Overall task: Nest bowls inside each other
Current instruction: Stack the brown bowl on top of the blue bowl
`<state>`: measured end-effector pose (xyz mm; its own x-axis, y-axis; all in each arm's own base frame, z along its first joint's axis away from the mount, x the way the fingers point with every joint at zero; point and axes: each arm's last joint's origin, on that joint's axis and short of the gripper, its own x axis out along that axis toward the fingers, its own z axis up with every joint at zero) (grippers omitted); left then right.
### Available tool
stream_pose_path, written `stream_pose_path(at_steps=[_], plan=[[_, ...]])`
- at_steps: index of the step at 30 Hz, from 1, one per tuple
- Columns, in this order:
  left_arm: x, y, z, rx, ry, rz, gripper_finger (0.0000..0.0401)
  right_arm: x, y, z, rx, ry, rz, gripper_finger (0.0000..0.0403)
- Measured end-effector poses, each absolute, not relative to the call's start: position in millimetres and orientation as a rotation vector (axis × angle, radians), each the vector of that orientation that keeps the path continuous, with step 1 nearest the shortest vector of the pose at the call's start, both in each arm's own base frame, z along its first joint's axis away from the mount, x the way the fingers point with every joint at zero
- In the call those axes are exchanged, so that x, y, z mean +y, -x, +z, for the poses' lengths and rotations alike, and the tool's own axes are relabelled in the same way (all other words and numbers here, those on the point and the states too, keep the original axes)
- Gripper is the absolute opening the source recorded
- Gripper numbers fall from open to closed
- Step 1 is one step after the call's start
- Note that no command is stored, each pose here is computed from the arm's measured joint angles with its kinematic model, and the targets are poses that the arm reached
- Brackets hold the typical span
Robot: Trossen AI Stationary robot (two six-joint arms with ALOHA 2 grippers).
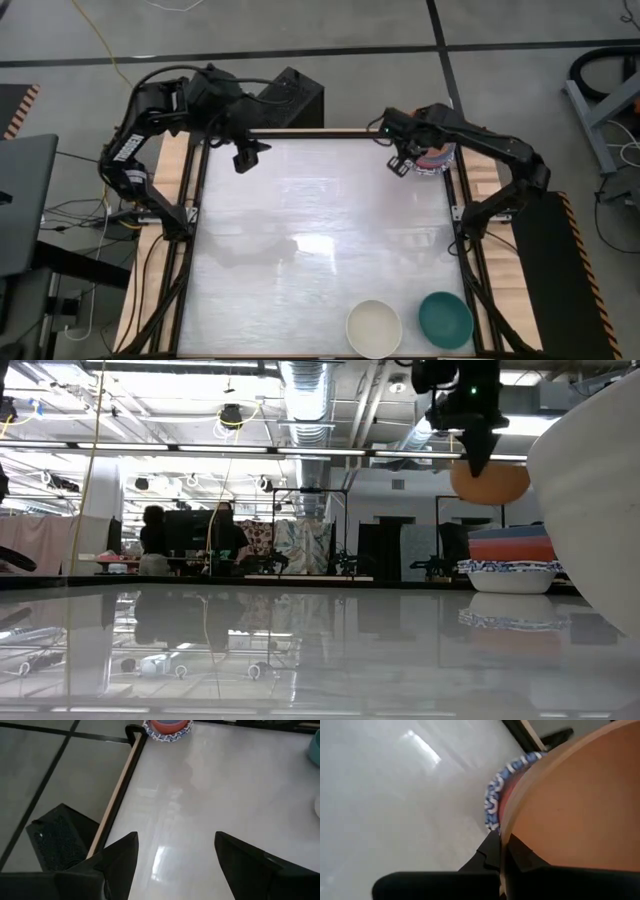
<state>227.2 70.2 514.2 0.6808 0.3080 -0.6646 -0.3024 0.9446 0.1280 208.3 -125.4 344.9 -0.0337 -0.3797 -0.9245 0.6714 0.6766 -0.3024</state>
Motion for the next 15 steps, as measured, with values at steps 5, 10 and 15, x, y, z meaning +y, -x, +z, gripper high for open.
stream_pose_path(at_steps=[5,10,15], plan=[[70,-227,513,0.756,-0.002,0.344,0.0251,-142,-199,344,1.345,-0.352,-0.928,0.0012],[70,-227,513,0.761,-0.002,0.343,0.0251,-155,-189,344,1.341,-0.4,-0.982,0.0012],[70,-226,512,0.773,-0.002,0.345,0.0251,-161,-185,328,1.371,-0.429,-0.994,0.0012]])
